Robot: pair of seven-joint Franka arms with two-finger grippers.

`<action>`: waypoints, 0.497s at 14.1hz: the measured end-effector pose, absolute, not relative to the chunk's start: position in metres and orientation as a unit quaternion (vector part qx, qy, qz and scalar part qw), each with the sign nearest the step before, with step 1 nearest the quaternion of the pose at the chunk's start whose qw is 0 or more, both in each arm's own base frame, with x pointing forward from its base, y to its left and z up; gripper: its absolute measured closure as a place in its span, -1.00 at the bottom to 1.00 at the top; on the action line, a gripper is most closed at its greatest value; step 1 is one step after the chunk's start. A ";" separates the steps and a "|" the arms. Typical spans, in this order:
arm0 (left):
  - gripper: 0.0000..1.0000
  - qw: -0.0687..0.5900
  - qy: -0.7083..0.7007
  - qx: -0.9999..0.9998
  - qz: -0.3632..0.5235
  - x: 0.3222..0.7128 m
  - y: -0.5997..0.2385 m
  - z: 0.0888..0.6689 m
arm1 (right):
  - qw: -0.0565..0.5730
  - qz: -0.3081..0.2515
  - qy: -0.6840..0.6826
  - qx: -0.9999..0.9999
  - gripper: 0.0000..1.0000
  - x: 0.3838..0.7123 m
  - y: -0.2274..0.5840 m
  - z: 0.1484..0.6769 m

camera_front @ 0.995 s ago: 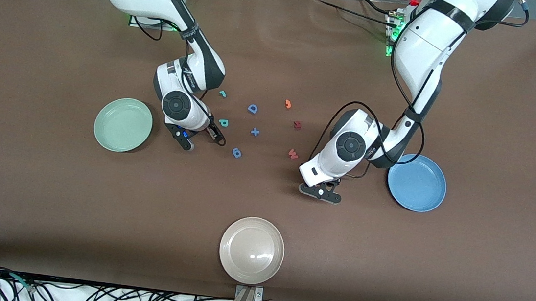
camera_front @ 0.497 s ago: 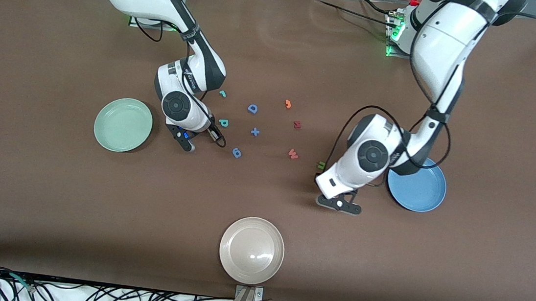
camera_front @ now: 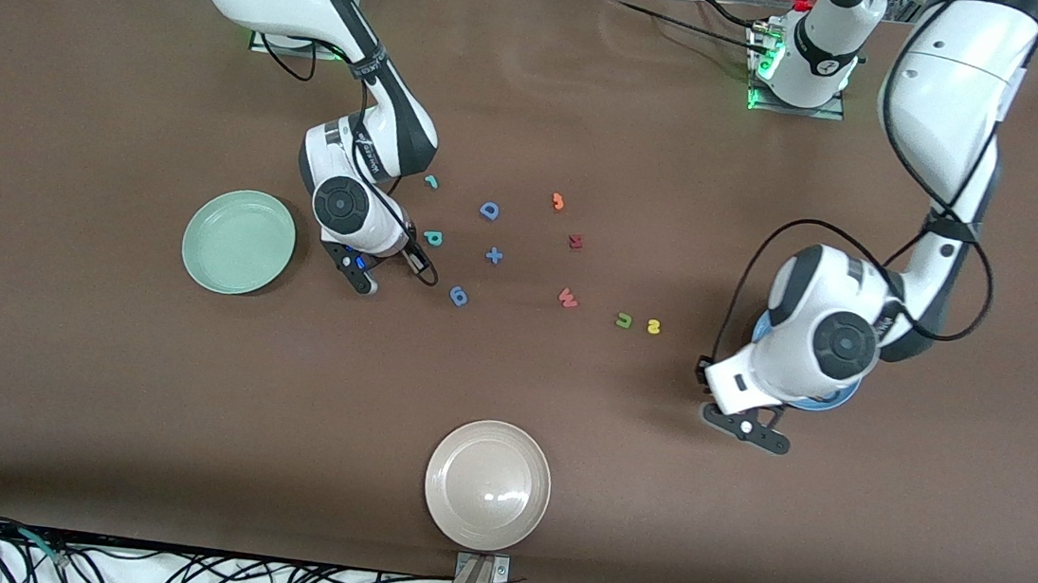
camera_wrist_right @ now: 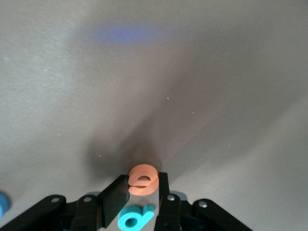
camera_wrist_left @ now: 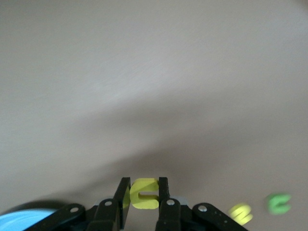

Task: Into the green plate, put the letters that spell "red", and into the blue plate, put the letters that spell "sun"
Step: 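Carry the yellow letter to the blue plate while the right carries e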

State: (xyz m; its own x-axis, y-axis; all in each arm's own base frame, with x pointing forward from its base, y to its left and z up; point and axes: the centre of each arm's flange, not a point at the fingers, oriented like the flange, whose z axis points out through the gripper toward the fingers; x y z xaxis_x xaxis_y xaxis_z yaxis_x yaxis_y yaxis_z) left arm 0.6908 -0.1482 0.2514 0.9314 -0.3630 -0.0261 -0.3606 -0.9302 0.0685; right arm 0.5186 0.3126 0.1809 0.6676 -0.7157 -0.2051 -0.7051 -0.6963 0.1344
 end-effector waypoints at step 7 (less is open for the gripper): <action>0.44 0.045 -0.177 0.977 -0.112 0.680 -0.032 0.233 | 0.045 -0.157 -0.317 0.934 0.38 0.557 0.234 0.284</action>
